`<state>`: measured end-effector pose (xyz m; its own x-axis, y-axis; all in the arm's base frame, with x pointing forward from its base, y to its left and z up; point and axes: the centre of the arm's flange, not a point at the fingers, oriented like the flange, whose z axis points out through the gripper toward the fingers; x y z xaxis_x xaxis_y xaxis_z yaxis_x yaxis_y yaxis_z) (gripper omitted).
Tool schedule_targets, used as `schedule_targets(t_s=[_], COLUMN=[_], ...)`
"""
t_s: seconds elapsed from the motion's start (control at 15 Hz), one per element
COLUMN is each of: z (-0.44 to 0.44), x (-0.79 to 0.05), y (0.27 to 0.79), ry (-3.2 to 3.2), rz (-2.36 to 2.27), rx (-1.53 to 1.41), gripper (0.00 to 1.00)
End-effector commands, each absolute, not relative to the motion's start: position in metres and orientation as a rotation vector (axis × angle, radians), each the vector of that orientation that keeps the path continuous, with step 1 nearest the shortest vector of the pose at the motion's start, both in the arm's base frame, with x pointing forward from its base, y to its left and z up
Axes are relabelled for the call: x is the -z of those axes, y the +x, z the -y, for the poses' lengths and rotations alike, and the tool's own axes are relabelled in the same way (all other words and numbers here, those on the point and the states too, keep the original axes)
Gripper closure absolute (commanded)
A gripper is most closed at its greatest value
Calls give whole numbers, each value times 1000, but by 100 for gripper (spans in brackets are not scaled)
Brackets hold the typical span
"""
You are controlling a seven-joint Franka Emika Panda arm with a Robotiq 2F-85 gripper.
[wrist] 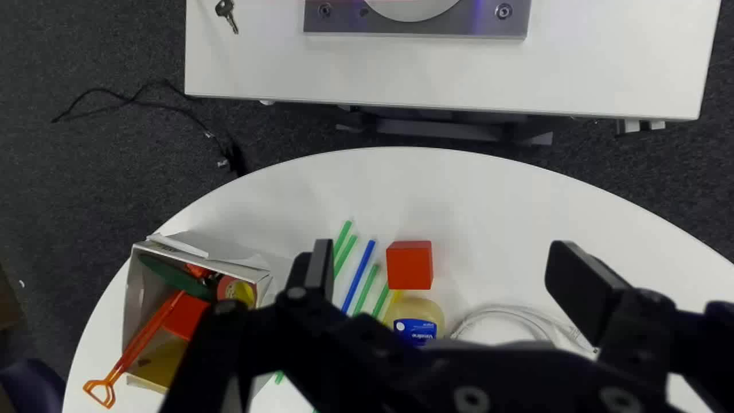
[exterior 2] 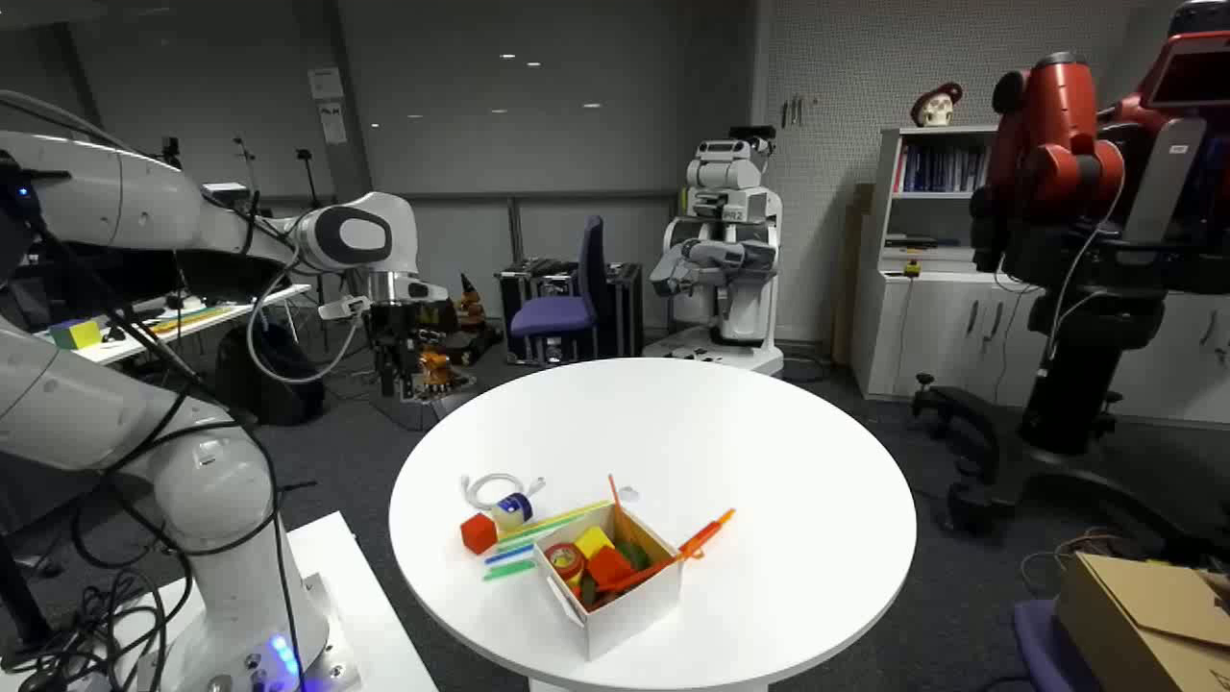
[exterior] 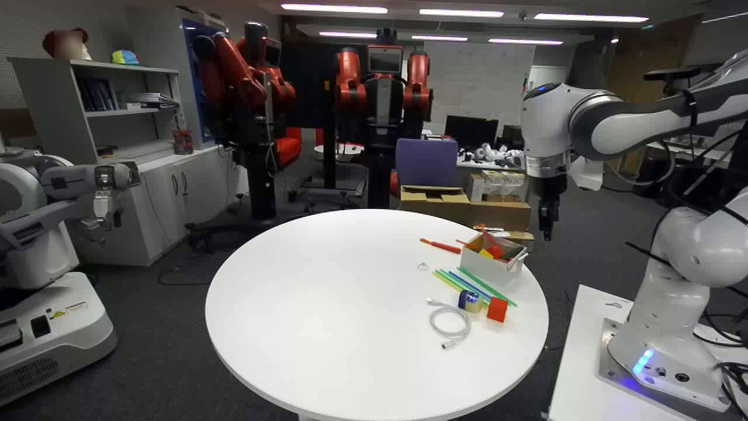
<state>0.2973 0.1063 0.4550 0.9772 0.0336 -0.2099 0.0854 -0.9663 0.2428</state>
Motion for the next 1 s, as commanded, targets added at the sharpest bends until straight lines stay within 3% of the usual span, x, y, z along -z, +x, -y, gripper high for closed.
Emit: schedule_targets(t_s=[0.0, 0.4, 0.93], z=[-106, -108, -37], x=[-455, -454, -461], y=[297, 304, 459], ry=[2871, 2867, 2933], rz=[-88, -69, 507], rx=[299, 293, -56], gripper=[0, 0, 0])
